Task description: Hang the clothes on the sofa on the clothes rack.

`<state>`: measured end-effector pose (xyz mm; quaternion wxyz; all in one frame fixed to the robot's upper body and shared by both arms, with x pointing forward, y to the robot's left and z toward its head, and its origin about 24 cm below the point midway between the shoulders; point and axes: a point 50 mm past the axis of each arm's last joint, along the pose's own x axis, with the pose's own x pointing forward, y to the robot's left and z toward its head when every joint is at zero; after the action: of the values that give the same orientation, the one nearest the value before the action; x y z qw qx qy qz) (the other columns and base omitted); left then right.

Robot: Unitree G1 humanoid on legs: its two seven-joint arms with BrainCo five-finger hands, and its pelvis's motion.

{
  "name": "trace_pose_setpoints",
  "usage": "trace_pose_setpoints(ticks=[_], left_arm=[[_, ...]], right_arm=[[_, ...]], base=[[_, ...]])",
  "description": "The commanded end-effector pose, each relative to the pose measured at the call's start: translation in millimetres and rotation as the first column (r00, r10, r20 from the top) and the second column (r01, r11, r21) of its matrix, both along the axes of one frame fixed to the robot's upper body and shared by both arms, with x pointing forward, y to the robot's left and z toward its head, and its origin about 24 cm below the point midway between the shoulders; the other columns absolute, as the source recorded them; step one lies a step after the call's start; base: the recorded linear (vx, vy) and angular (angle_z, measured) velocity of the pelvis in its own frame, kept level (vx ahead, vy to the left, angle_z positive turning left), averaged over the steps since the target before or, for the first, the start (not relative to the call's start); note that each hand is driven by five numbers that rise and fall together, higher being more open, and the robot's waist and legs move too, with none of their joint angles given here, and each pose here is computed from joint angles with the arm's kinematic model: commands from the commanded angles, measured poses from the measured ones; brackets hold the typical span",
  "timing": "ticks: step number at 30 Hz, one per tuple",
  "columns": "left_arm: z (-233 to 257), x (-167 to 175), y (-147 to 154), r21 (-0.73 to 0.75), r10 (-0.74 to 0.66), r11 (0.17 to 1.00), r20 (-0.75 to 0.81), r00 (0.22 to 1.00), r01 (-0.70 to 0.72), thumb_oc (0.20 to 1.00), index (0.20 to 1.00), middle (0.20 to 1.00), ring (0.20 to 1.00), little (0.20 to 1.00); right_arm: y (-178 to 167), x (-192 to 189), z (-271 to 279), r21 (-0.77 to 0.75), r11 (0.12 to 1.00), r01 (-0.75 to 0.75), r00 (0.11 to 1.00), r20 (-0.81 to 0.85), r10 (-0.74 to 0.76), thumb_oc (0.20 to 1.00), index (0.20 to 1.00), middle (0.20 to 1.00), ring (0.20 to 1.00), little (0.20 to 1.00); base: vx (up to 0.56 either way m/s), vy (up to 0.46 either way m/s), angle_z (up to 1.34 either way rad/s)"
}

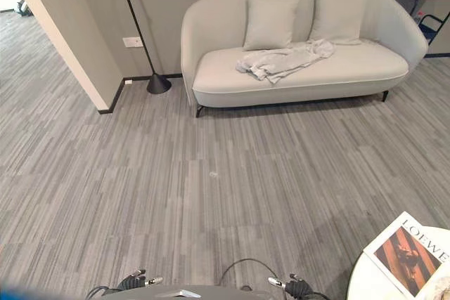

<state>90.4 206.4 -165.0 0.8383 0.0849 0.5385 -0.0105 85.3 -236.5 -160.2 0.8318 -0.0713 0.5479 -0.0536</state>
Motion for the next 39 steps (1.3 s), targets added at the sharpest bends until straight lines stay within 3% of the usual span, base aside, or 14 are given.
trace_pose_setpoints(ticks=[1, 8, 15, 22, 33, 39], left_arm=[[10.9, 29.9, 15.5, 0.031, 0.038, 0.999, 0.101, 0.994, -0.041, 1.0, 1.0, 1.0, 1.0, 1.0], [17.7, 54.9, 4.9, 0.02, -0.018, 1.0, 0.17, 0.985, 0.015, 1.0, 1.0, 1.0, 1.0, 1.0], [13.5, 47.4, -2.9, -0.015, 0.004, 1.0, 0.148, 0.989, -0.001, 1.0, 1.0, 1.0, 1.0, 1.0], [14.3, 41.5, 11.5, -0.001, 0.067, 0.998, 0.144, 0.987, -0.067, 1.0, 1.0, 1.0, 1.0, 1.0], [10.4, 30.4, 8.3, -0.018, 0.092, 0.996, 0.125, 0.988, -0.09, 1.0, 1.0, 1.0, 1.0, 1.0], [5.6, 11.1, 13.2, -0.006, 0.115, 0.993, 0.073, 0.991, -0.115, 1.0, 1.0, 1.0, 1.0, 1.0]], right_arm=[[-1.5, 24.1, 6.2, -0.009, 1.0, -0.02, 0.998, 0.066, 0.02, 1.0, 1.0, 1.0, 1.0, 1.0], [-5.9, 21.2, 6.4, 0.02, 0.992, 0.121, 0.989, 0.088, -0.122, 1.0, 1.0, 1.0, 1.0, 1.0], [-17.3, 9.1, 6.7, -0.01, 0.993, 0.119, 0.991, 0.068, -0.118, 1.0, 1.0, 1.0, 1.0, 1.0], [-35.7, 19.3, 16.1, -0.049, 0.991, 0.127, 0.985, 0.121, -0.12, 1.0, 1.0, 1.0, 1.0, 1.0], [-31.7, 27.4, 17.7, -0.068, 0.995, 0.07, 0.989, 0.139, -0.06, 1.0, 1.0, 1.0, 1.0, 1.0], [-22.3, 11.9, 9.6, -0.046, 0.998, 0.04, 0.997, 0.069, -0.037, 1.0, 1.0, 1.0, 1.0, 1.0]], base=[[0.08, 0.186, -0.03], [0.44, -0.074, 0.35], [0.47, -0.303, 0.34], [0.51, -0.388, 0.0], [0.37, 0.001, -0.48], [0.42, 0.166, -0.47]])
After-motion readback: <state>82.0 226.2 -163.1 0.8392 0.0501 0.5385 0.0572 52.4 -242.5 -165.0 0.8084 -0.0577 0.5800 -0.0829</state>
